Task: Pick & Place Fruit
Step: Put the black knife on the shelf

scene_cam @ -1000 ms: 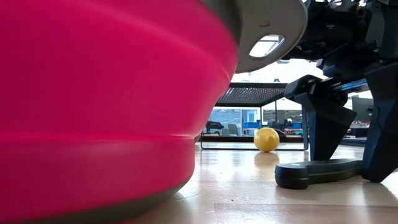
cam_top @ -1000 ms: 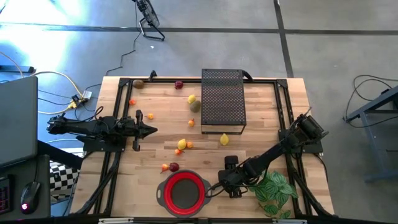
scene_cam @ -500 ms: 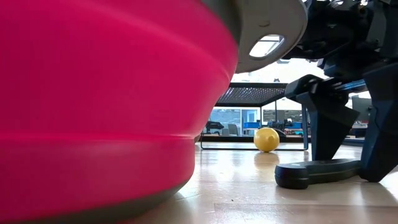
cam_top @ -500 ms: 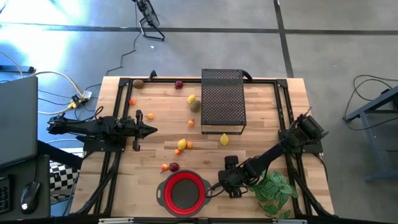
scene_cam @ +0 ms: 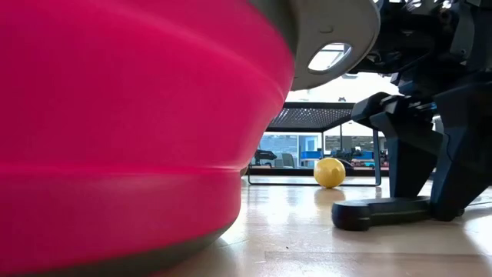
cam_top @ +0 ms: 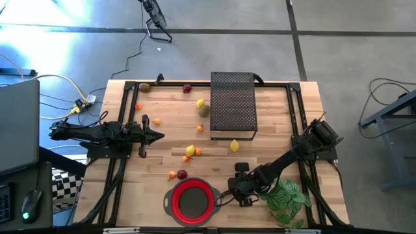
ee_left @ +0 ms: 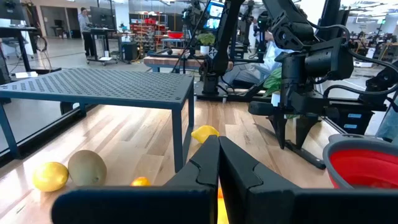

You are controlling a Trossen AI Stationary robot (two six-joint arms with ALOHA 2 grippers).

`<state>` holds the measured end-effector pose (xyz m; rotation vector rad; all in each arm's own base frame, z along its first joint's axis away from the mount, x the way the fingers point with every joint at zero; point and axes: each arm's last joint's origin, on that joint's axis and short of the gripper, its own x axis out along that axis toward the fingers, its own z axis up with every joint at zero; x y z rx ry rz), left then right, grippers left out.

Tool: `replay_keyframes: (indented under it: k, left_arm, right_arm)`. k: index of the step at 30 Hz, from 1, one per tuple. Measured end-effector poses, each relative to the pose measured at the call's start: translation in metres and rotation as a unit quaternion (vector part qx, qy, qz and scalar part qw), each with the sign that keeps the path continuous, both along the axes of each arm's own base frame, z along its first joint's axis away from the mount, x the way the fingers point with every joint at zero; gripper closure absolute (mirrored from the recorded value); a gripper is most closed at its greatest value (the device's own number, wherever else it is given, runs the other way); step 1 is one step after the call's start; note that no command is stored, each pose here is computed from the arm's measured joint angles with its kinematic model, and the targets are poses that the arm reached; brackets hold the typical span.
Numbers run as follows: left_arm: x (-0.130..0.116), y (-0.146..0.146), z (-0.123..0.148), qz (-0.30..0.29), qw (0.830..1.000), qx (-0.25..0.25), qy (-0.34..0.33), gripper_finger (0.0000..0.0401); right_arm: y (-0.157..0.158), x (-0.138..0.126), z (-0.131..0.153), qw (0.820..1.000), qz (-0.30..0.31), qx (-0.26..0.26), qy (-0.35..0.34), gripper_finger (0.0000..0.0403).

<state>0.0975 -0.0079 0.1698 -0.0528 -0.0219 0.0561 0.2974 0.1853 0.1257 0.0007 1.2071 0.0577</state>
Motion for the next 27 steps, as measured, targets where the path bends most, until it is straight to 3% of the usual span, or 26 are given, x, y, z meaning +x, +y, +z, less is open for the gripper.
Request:
replay_keyframes:
  k: [20,27]
  left_arm:
    - [0.0000,0.0000,0.0000,0.000,1.000,0.000,0.000,0.0401]
    - [0.0000,0.0000,0.0000,0.000,1.000,0.000,0.000,0.0401]
  right_arm:
    - [-0.0003,0.0000,0.0000,1.000,-0.001,-0.002,-0.001,0.0335]
    - [-0.0003,0.0000,0.0000,1.000,-0.001,-0.002,-0.001,0.0333]
